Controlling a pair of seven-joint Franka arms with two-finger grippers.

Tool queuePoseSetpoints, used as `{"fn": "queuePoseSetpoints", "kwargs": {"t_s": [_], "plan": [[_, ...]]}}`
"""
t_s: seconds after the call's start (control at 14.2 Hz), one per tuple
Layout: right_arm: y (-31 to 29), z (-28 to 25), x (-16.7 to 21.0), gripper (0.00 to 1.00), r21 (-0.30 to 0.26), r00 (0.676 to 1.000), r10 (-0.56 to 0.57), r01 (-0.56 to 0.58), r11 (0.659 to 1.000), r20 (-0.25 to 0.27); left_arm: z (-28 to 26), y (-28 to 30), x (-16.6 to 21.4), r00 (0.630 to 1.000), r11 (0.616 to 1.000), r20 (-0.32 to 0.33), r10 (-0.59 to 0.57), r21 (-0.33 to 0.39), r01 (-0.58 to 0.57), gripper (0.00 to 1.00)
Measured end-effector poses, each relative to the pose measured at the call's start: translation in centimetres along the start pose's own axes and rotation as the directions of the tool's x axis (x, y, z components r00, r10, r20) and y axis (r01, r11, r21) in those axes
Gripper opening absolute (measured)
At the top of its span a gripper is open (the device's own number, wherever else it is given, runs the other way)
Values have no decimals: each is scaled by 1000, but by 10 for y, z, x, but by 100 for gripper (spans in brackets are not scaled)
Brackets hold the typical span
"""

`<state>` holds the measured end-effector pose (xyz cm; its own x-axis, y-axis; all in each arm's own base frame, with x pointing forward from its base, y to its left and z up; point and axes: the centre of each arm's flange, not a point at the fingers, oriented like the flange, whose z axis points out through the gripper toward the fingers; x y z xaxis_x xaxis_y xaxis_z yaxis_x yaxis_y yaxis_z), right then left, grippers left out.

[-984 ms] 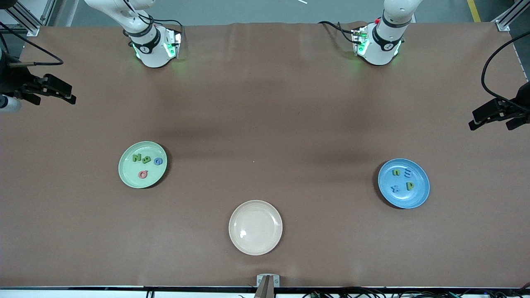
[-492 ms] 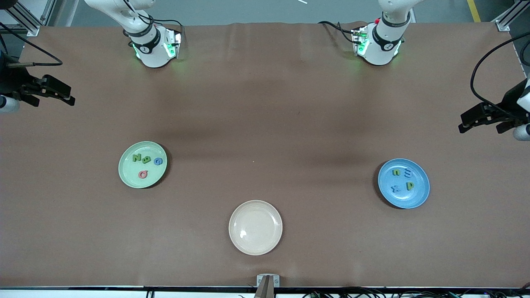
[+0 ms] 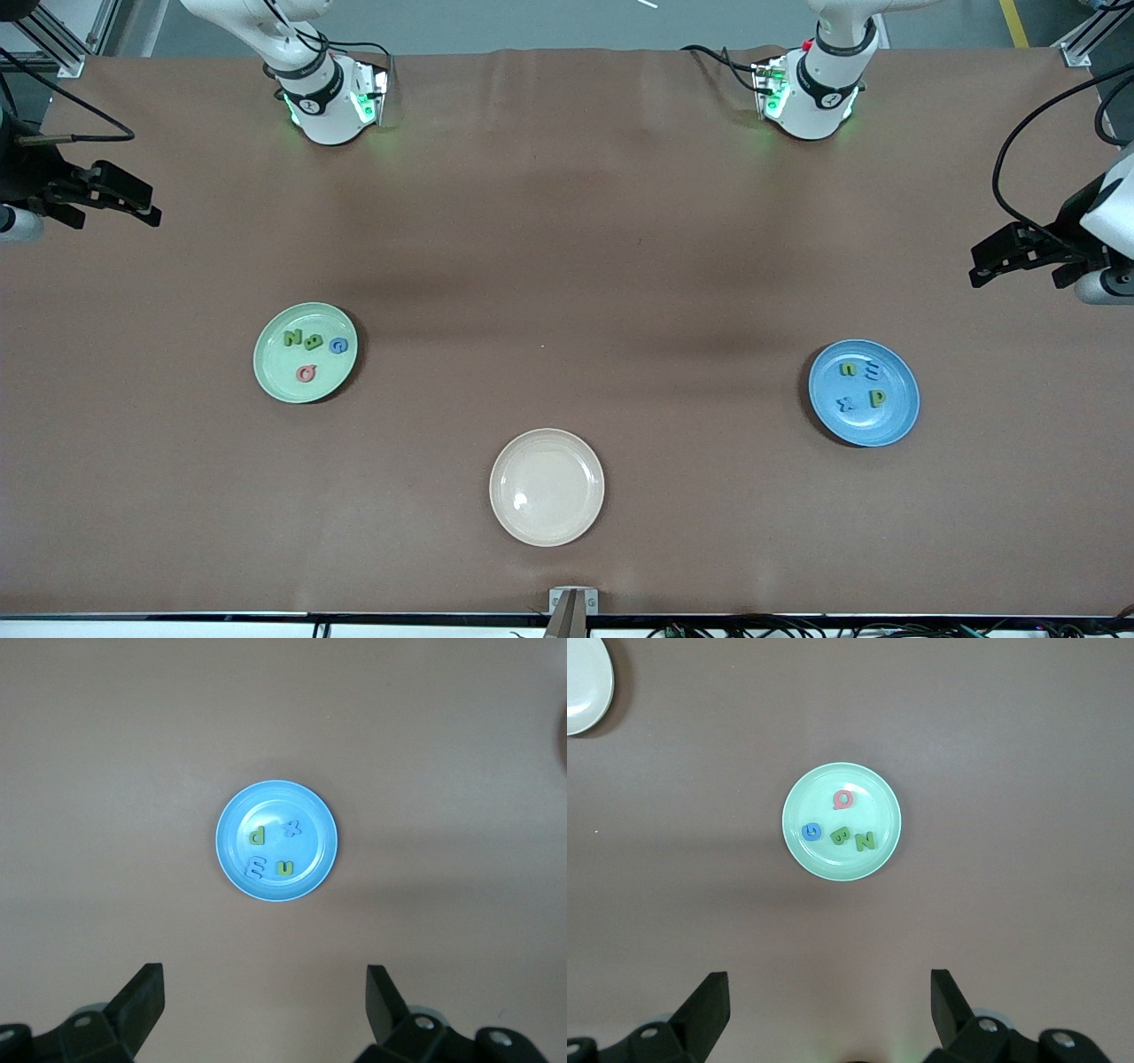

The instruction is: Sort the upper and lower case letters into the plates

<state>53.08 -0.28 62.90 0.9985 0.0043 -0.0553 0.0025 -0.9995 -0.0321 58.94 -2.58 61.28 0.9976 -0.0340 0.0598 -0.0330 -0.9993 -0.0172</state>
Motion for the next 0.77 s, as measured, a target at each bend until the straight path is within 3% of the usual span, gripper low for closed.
{"fn": "queuePoseSetpoints", "kwargs": {"t_s": [0.77], "plan": [[0, 2, 0, 100, 0, 1000, 0, 0, 1000, 4, -3, 1, -1, 1000, 1000, -4, 1, 4, 0, 100]]}}
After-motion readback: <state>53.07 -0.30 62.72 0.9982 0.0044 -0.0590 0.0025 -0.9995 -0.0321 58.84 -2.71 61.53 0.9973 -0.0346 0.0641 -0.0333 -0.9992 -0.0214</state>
